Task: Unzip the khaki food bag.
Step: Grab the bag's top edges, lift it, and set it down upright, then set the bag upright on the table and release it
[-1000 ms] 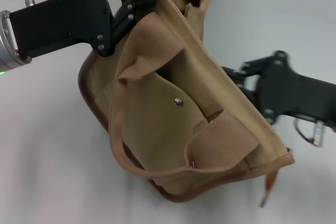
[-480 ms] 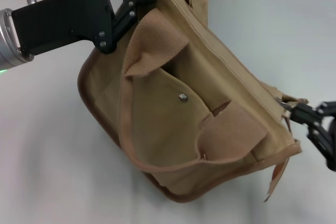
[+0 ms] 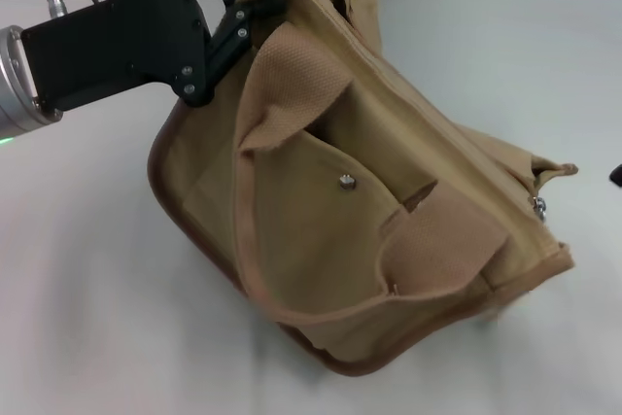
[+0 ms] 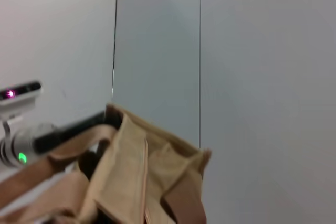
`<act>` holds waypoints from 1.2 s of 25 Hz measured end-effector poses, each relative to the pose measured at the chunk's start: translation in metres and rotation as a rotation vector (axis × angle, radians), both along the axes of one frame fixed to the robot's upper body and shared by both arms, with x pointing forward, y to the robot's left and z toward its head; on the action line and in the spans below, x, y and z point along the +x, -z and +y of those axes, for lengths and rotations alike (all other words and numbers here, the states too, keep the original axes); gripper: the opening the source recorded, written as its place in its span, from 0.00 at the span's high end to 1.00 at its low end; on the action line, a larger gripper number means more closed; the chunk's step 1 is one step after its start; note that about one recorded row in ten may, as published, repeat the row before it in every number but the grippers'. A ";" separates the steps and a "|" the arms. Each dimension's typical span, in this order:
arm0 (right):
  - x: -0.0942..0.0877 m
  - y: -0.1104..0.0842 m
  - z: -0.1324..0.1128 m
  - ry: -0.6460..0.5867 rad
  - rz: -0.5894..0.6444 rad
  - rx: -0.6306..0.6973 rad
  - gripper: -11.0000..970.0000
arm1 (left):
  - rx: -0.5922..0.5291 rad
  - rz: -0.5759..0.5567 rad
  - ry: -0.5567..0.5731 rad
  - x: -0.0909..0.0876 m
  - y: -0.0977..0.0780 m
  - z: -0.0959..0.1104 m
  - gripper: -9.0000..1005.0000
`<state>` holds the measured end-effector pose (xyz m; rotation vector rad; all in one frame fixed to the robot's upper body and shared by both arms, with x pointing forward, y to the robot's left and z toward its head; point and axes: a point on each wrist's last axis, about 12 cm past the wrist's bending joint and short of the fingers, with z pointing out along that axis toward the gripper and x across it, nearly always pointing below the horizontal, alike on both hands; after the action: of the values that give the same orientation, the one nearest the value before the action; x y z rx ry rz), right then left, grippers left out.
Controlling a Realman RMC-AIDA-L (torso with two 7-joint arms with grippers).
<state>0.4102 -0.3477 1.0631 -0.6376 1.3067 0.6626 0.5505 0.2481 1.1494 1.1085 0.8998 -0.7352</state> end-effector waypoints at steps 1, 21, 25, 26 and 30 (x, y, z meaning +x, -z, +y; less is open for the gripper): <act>0.002 0.001 -0.002 -0.005 0.020 -0.028 0.97 | 0.000 0.000 -0.001 0.000 0.000 0.000 0.92; 0.079 0.003 0.042 -0.154 0.125 -0.210 0.45 | -0.009 0.019 0.003 -0.003 0.008 -0.003 0.92; 0.091 -0.002 0.047 -0.135 0.102 -0.201 0.60 | -0.018 0.031 0.000 -0.005 0.013 -0.004 0.92; 0.098 -0.007 0.044 -0.080 0.078 -0.171 0.64 | -0.027 0.034 -0.005 -0.008 0.019 -0.006 0.92; 0.106 -0.016 0.038 -0.015 0.041 -0.135 0.77 | -0.049 0.052 -0.021 -0.015 0.032 -0.009 0.92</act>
<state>0.5161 -0.3094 1.0789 -0.7472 1.3948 0.6054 0.5352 0.2394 1.1170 1.0398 0.9317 -0.7682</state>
